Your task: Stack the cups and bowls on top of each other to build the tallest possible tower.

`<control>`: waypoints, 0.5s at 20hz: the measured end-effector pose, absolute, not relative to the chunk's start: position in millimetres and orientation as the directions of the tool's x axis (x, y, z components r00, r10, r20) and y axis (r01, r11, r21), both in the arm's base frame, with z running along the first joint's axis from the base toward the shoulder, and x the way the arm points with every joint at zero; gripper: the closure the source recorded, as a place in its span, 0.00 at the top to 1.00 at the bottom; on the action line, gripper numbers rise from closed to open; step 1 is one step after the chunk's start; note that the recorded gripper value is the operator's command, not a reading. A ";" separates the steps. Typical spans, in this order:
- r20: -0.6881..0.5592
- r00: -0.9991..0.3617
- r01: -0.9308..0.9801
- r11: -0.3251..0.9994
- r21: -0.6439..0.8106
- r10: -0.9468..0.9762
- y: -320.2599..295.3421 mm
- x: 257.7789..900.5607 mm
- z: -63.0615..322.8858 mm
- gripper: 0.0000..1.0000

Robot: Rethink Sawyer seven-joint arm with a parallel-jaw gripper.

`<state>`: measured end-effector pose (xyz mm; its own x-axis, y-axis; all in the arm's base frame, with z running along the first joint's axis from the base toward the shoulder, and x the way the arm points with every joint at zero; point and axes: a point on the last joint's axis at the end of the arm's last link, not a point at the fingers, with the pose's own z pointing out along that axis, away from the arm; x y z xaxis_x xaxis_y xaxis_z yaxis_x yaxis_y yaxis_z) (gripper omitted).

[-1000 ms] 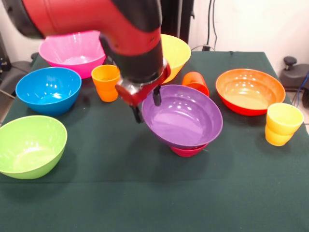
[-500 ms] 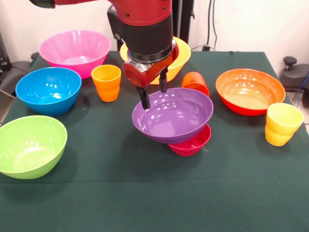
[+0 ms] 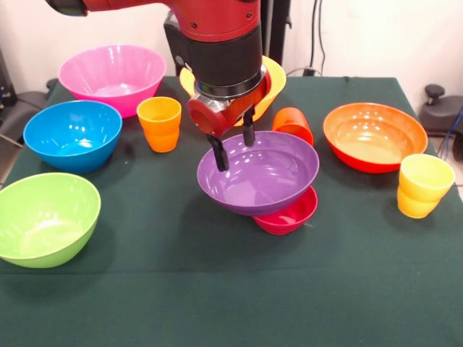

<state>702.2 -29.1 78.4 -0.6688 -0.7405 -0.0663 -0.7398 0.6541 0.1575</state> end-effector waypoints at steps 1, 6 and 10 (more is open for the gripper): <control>-0.067 -0.669 -0.740 0.654 0.157 -0.740 -29.0 702.2 78.0 1.00; -0.068 -0.669 -0.739 0.653 0.164 -0.740 -27.6 700.9 74.0 1.00; -0.071 -0.669 -0.739 0.653 0.164 -0.740 -27.0 700.7 72.6 1.00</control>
<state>700.7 -27.0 72.6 -0.6693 -0.7396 -0.0707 -0.7392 0.6532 0.1643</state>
